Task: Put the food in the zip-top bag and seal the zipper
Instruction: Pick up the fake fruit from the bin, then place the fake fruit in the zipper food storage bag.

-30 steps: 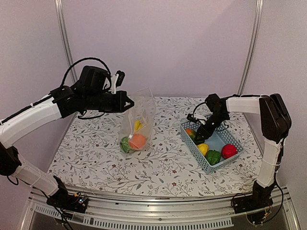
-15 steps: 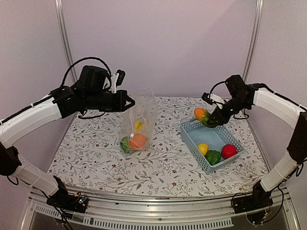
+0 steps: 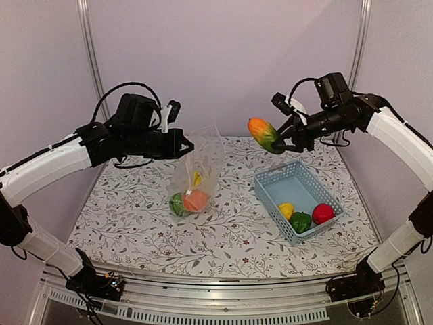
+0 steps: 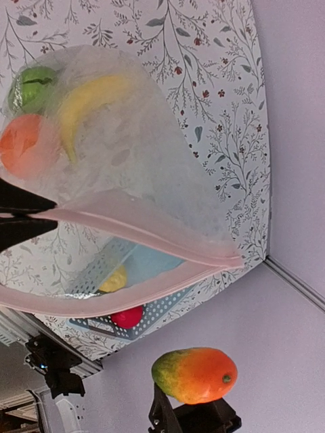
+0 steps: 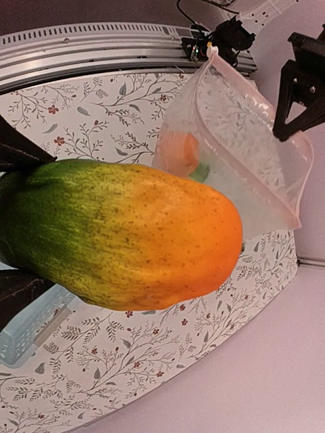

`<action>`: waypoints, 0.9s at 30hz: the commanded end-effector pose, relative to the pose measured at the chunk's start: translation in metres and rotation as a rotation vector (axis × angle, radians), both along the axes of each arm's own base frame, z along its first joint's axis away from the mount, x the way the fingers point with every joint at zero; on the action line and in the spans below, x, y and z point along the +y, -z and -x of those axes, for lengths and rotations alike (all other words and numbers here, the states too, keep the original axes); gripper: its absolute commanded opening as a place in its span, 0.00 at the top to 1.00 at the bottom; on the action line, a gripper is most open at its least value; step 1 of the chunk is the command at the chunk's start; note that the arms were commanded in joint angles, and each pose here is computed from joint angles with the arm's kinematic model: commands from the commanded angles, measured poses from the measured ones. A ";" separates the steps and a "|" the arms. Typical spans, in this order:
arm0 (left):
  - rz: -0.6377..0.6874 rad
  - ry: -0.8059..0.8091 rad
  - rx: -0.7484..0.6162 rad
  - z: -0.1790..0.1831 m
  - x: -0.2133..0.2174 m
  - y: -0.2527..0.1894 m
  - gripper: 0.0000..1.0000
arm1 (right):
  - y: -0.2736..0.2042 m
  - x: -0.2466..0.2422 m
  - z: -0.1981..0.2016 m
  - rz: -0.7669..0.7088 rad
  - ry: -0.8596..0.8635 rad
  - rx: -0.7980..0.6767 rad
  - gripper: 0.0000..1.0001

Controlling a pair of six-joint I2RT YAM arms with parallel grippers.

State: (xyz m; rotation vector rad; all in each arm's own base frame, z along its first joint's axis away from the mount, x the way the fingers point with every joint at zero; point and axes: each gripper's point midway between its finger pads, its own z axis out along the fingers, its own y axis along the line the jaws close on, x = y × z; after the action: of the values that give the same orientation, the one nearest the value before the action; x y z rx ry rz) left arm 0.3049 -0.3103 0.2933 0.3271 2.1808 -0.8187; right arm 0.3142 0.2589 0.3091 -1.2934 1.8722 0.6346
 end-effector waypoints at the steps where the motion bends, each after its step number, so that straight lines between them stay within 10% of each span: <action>1: 0.016 0.022 -0.004 0.002 -0.009 -0.005 1.00 | -0.030 0.046 0.030 -0.085 -0.157 -0.016 0.77; 27: 0.036 0.010 -0.025 0.014 0.005 -0.022 1.00 | -0.024 0.168 0.049 -0.286 -0.449 0.005 0.66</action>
State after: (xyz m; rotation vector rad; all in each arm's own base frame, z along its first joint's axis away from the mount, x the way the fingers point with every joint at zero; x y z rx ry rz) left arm 0.3002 -0.3079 0.2986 0.3298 2.1752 -0.8268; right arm 0.2585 0.4143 0.3457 -1.5368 1.4348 1.0645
